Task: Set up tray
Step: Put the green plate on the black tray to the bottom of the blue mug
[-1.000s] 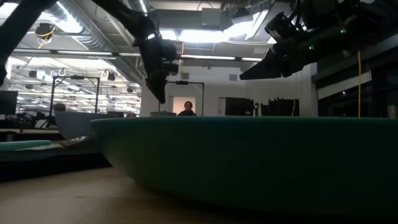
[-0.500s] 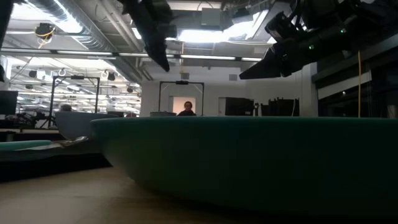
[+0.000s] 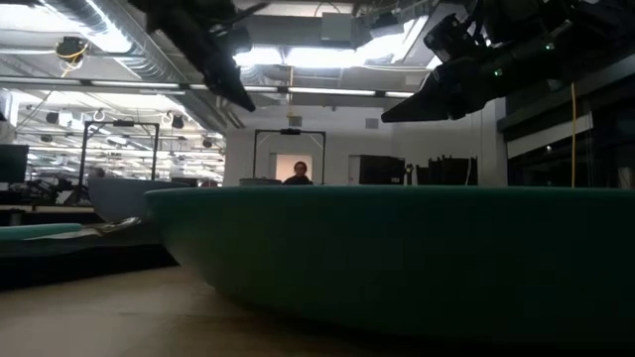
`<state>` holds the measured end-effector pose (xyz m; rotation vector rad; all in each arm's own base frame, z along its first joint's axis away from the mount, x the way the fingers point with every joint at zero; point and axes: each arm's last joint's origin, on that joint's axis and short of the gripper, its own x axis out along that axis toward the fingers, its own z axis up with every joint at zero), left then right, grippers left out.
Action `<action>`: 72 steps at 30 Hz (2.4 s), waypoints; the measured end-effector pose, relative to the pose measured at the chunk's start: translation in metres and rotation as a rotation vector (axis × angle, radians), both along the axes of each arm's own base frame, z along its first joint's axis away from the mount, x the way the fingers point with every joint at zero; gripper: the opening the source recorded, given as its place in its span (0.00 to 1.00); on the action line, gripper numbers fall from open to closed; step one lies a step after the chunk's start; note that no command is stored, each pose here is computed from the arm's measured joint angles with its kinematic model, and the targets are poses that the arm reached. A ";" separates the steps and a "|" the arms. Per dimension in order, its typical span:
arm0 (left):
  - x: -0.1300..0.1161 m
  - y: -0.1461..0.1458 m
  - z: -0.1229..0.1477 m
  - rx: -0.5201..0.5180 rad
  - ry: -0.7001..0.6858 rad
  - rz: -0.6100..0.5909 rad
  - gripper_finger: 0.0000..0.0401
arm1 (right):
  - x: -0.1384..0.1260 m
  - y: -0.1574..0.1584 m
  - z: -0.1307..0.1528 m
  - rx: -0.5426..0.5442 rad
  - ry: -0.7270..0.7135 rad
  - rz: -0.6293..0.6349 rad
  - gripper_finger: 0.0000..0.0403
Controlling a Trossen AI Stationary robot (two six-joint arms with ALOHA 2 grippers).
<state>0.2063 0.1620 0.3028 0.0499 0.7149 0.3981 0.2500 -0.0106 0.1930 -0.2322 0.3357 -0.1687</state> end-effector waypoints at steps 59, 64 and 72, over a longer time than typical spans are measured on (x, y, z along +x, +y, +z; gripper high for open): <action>0.002 -0.155 -0.085 0.075 -0.393 -0.385 0.00 | 0.001 0.093 0.030 0.172 0.202 -0.037 0.00; 0.002 -0.155 -0.085 0.072 -0.391 -0.387 0.01 | 0.003 0.120 0.031 0.281 0.312 -0.079 0.00; 0.002 -0.155 -0.086 0.069 -0.387 -0.388 0.01 | 0.017 0.164 0.025 0.372 0.512 -0.176 0.00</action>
